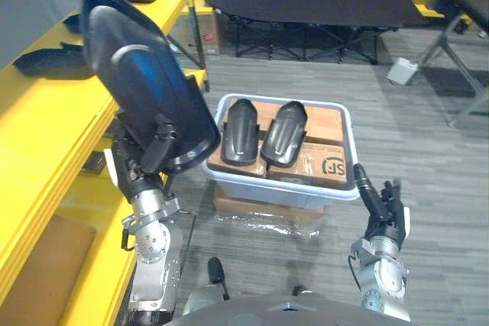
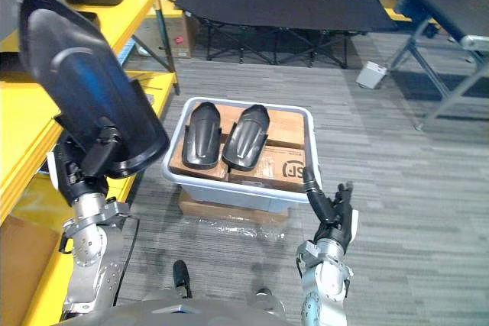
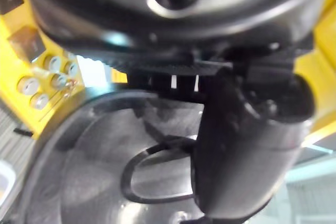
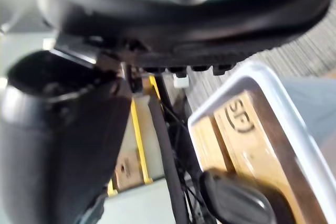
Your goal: Walk over and take three plastic housings, then place them on the shelf
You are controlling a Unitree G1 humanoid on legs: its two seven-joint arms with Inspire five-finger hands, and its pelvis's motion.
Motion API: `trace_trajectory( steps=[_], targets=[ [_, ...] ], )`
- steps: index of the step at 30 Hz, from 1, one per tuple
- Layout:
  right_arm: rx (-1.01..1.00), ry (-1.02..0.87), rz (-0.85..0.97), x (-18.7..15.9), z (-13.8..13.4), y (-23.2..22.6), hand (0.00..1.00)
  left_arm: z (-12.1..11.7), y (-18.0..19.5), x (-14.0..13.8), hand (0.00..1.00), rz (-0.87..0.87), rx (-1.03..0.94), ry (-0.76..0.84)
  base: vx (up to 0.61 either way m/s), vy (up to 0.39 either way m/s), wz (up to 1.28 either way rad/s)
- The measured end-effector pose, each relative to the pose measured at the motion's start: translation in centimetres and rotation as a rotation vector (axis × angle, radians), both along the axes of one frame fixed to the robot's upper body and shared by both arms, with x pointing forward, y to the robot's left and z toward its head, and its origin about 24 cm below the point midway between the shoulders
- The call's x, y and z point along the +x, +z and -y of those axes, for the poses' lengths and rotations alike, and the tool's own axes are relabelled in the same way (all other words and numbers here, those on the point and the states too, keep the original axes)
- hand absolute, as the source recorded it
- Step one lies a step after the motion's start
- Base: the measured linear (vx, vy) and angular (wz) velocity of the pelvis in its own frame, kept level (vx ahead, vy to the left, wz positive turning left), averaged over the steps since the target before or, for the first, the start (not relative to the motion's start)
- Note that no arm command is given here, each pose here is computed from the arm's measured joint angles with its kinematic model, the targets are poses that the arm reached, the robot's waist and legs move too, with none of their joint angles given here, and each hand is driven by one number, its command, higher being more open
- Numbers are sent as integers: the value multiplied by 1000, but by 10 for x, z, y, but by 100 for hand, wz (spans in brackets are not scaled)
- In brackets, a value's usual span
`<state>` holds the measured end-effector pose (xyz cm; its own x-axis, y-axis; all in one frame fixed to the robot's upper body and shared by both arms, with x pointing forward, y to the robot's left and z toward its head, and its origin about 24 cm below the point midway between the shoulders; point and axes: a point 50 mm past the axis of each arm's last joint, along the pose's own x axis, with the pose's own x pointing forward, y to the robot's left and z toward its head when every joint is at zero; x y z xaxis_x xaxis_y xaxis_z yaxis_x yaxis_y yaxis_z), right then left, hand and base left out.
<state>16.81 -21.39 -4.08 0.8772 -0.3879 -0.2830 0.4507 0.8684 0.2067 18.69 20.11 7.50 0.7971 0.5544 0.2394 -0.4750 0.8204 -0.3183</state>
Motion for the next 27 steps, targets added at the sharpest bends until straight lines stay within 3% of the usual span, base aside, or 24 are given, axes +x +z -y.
trace_trajectory(
  steps=[7,10,21,27],
  targets=[
    [-113,276,73,42,-46,15,100,-43,-9,-42,0,-83,38,216,-18,-49,49],
    [-121,286,125,53,-49,24,100,-48,-16,-55,0,-128,40,226,0,-48,48],
    [-201,297,94,45,-34,18,100,-28,-15,-43,0,-89,86,-79,-38,27,63],
    [-214,269,83,35,-22,15,100,-21,6,0,0,20,223,-294,64,65,71]
  ],
)
